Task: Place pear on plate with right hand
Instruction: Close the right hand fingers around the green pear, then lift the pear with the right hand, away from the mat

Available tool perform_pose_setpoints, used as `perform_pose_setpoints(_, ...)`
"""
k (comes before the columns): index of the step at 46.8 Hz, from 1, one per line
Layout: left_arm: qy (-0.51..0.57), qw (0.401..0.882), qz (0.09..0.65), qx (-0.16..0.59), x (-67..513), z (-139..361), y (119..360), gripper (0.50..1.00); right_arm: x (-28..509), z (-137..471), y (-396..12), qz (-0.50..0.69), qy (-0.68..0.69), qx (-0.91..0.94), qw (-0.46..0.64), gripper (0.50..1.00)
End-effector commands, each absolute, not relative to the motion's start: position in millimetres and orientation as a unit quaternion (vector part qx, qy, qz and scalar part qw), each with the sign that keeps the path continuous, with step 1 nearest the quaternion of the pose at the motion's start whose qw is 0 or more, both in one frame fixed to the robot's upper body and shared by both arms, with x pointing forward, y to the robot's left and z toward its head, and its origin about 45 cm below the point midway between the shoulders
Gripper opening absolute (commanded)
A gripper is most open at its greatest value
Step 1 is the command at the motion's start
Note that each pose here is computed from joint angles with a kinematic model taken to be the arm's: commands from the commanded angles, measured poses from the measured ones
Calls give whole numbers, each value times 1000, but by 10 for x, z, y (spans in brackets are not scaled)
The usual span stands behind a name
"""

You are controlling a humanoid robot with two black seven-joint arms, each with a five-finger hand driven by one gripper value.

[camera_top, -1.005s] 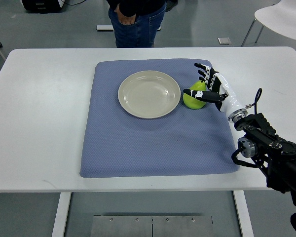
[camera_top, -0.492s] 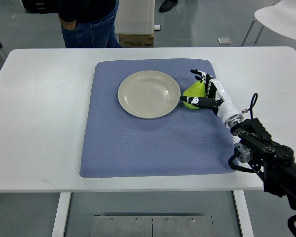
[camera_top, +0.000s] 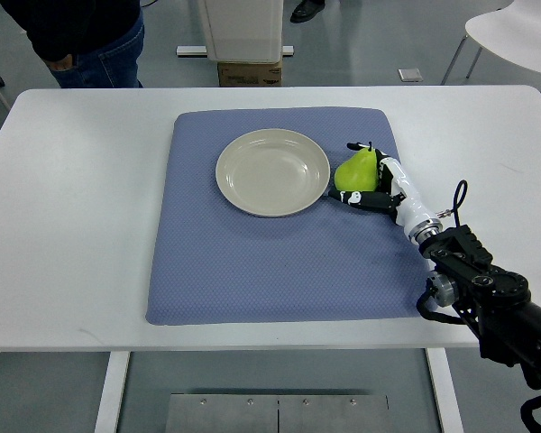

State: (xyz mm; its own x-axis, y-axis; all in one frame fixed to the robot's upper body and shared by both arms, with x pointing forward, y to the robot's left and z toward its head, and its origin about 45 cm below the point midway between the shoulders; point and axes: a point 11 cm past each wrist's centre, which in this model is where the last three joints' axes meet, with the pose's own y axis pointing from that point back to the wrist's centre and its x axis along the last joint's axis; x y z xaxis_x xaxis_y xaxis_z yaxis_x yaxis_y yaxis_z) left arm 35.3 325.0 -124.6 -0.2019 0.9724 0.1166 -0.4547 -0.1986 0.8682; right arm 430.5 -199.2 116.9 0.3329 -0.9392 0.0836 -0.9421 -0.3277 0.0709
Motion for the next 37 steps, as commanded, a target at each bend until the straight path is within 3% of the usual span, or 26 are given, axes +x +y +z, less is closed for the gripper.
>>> perform_pose_setpoints(1,361,520,686,358,353,-1246,3249,1000,4292,1144,-2015,16,-583,810,58,995)
perform_pose_setpoints(7,361,520,686,358,353,-1246,3249,1000,4296,1145,-2027,19,-587,807,60,979)
perform_pose_setpoints(10,361,520,686,358,353,-1246,3249,1000,4297,1145,-2032,21,-589,805,61,902)
perform_pose_setpoints(13,361,520,686,358,353,-1246,3249,1000,4298,1145,-2033,21,-590,805,62,751)
perform_pose_setpoints(15,361,520,686,358,353,-1246,3249,1000,4297,1147,-2027,21,-589,806,61,561)
perform_pose_setpoints(16,361,520,686,359,352,-1246,3250,1000,4296,1146,-2026,21,-588,806,61,500)
perform_pose_setpoints(37,361,520,686,358,352,-1246,3249,1000,4391,1278,-2021,30,-600,798,49,500)
